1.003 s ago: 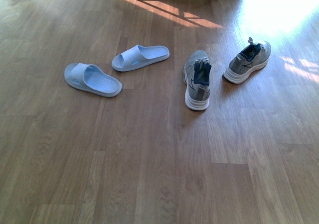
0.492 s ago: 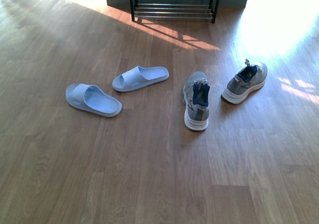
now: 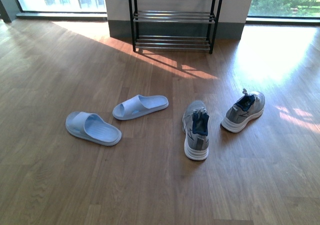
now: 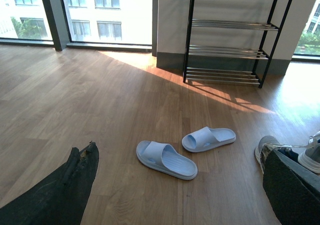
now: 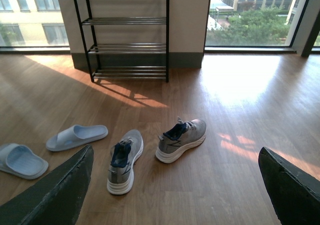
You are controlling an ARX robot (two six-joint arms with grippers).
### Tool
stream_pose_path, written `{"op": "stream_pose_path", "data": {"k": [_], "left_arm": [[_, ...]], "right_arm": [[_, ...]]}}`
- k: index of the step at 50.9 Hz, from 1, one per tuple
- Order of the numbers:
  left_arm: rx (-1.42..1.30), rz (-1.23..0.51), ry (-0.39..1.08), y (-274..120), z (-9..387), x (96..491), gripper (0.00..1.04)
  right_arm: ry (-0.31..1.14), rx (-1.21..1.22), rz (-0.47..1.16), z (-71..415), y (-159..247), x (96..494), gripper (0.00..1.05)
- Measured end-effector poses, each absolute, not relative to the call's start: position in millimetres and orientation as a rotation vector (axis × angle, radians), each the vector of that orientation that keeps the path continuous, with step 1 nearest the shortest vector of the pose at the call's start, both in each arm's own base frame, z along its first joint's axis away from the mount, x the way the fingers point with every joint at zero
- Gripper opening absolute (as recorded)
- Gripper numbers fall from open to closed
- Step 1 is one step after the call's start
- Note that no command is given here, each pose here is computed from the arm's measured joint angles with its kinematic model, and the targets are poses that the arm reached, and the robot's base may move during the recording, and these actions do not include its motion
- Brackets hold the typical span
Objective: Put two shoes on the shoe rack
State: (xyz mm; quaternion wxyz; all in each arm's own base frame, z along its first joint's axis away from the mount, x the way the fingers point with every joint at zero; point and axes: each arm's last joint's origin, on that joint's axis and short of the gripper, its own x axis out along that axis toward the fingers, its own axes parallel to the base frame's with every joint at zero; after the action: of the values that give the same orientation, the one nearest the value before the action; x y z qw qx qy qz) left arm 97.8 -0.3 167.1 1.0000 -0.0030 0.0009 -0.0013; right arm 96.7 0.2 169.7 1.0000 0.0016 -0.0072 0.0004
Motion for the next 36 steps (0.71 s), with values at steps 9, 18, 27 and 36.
{"op": "stream_pose_path", "data": {"k": [9, 18, 27, 36], "left_arm": [[-0.006, -0.003, 0.002, -0.3, 167.1, 97.8, 0.95], [-0.006, -0.003, 0.002, -0.3, 167.1, 97.8, 0.95], [-0.006, -0.003, 0.002, -0.3, 167.1, 97.8, 0.95], [-0.006, -0.003, 0.002, -0.3, 167.1, 97.8, 0.95]], "right_arm": [[-0.014, 0.003, 0.001, 169.7, 0.2, 96.7, 0.96], [-0.014, 0.003, 0.001, 169.7, 0.2, 96.7, 0.96], [-0.015, 0.003, 0.001, 169.7, 0.2, 96.7, 0.96], [-0.015, 0.003, 0.001, 169.7, 0.2, 96.7, 0.96]]}}
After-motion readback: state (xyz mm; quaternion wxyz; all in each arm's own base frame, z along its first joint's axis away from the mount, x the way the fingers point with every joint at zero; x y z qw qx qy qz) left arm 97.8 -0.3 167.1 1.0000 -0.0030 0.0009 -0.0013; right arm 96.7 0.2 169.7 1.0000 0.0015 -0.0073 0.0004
